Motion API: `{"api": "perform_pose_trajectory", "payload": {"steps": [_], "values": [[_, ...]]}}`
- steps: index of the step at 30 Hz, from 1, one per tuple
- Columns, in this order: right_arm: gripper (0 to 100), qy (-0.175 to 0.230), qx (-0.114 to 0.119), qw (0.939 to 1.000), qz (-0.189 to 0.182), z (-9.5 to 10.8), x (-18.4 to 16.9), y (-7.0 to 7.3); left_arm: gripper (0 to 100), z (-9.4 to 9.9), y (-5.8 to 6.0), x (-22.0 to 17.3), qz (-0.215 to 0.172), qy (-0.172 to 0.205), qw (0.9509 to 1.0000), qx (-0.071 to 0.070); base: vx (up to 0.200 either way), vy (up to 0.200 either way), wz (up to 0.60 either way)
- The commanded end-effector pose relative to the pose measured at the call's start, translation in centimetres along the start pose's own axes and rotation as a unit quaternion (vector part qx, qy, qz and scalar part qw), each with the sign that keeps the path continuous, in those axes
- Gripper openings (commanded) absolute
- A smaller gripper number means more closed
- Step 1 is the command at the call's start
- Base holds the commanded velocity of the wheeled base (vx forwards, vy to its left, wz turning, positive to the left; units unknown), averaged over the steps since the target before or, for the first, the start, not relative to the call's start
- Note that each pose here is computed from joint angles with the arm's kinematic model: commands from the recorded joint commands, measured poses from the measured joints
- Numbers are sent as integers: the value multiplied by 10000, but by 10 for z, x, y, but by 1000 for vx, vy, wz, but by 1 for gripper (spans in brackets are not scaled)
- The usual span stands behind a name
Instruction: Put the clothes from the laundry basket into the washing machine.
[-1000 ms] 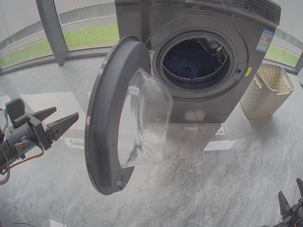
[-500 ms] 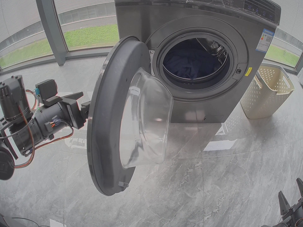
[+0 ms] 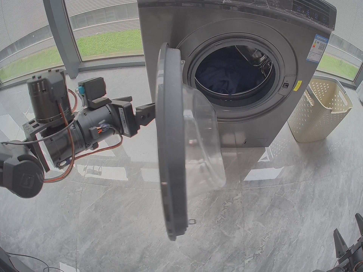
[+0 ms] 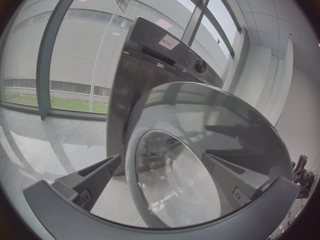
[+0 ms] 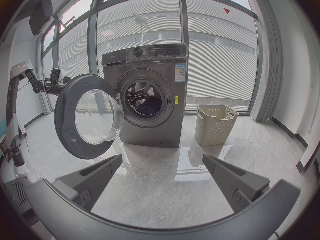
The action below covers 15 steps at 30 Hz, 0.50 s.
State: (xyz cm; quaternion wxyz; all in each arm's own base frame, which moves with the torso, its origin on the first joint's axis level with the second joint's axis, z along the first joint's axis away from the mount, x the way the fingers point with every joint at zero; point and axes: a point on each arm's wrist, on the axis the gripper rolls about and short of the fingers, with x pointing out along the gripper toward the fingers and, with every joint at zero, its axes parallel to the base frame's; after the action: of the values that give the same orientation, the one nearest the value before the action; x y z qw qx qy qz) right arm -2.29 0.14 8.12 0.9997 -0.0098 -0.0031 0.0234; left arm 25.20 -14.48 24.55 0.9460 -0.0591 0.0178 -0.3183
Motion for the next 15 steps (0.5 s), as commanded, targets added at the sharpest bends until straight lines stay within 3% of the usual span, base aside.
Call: {"api": "perform_pose_trajectory", "payload": {"steps": [1, 9, 15], "values": [[100, 29, -1, 10000, 4, -5, 0, 0, 100, -9, -9, 17, -199, 137, 9997, -15, 0, 0, 0], [100, 29, -1, 10000, 4, -5, 0, 0, 100, -17, -25, 48, -370, 189, 9991, -6, 0, 0, 0], [100, 29, -1, 10000, 4, -5, 0, 0, 100, -21, -27, 65, -425, 181, 9989, -12, 0, 0, 0]]}}
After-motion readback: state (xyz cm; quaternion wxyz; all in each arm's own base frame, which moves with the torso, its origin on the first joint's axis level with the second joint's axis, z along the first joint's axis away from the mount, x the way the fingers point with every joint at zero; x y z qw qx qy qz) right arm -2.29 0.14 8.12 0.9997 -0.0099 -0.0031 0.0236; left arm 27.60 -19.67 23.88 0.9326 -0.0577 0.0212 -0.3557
